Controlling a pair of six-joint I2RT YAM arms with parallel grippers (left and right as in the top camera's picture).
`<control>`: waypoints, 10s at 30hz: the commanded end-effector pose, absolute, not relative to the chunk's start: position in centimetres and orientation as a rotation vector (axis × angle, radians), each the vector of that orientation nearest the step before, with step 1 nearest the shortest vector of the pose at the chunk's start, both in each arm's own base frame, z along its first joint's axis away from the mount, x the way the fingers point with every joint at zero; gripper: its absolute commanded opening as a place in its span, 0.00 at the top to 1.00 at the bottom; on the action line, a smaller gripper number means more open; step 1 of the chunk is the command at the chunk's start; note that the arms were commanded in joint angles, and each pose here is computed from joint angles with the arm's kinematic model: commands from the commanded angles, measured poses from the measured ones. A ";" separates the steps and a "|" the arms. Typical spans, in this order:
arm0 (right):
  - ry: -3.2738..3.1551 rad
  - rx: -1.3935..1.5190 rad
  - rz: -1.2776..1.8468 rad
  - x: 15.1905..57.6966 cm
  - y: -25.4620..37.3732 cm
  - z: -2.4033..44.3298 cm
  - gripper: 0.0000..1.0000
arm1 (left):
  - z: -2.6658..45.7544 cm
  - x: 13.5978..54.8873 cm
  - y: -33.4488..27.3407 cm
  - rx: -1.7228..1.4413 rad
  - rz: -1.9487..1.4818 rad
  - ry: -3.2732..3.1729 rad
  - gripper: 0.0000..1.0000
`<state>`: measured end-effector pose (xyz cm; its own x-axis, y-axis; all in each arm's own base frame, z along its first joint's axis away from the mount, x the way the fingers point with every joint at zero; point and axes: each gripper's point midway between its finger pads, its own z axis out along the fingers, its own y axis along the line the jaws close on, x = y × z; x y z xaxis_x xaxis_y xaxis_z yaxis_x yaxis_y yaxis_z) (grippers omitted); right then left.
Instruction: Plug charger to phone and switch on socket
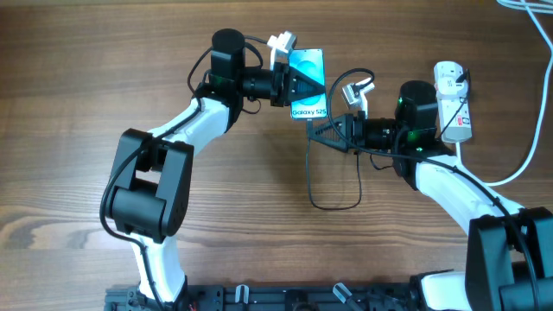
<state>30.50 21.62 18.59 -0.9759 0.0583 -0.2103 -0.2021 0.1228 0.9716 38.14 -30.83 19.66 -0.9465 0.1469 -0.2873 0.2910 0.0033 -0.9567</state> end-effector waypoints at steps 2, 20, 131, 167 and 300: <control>2.135 -0.045 1.745 34.0 20.5 18.9 0.96 | 20.2 32.8 -32.8 0.812 -2.250 2.103 0.96; 2.099 -0.059 1.658 35.0 20.2 18.8 0.95 | 20.2 32.1 -33.1 0.840 -2.268 2.105 0.96; 2.217 -0.148 1.309 31.1 15.6 18.3 0.00 | 3.3 39.8 -20.7 0.088 -1.145 2.745 0.96; 2.237 -0.130 1.302 31.0 15.5 18.0 0.00 | -1.3 38.1 -19.0 -0.022 -1.008 2.925 0.49; 2.244 1.133 0.526 44.6 -17.3 4.1 0.96 | 8.5 36.5 -15.2 -0.205 -0.712 2.903 0.00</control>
<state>44.02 -17.11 3.88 -0.4882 0.8160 -0.3094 0.6074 0.5723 0.5510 36.65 -15.22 8.19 -0.9813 -0.1559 -0.1133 -0.0888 0.8875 -0.4521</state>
